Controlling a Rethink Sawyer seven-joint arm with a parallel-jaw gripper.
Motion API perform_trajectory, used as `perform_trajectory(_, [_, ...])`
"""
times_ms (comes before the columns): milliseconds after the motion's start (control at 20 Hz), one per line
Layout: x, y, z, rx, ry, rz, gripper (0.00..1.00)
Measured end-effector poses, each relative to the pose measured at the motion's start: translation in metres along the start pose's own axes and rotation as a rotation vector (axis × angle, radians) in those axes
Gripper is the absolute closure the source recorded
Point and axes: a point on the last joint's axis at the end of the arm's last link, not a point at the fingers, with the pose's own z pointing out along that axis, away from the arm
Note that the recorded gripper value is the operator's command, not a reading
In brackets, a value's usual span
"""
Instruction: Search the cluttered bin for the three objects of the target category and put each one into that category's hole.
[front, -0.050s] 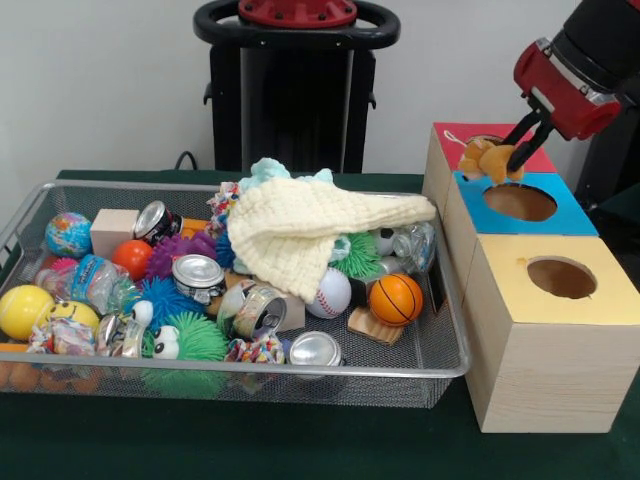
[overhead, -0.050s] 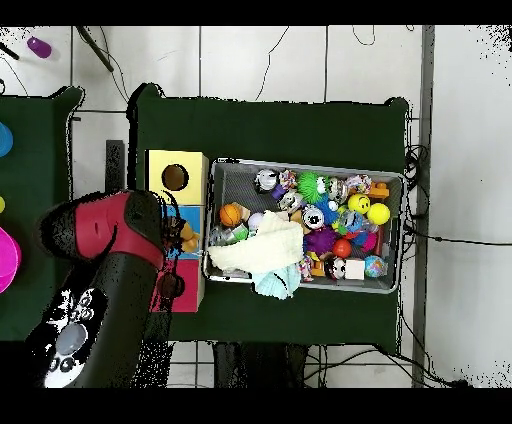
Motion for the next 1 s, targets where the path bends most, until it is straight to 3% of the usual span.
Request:
perform_trajectory(350, [0.012,-0.005,-0.012,-0.024,0.065,0.038,1.00])
perform_trajectory(600, [0.026,-0.021,-0.017,-0.015,0.121,0.065,1.00])
perform_trajectory(1000, [0.032,-0.050,-0.005,0.005,0.144,0.086,1.00])
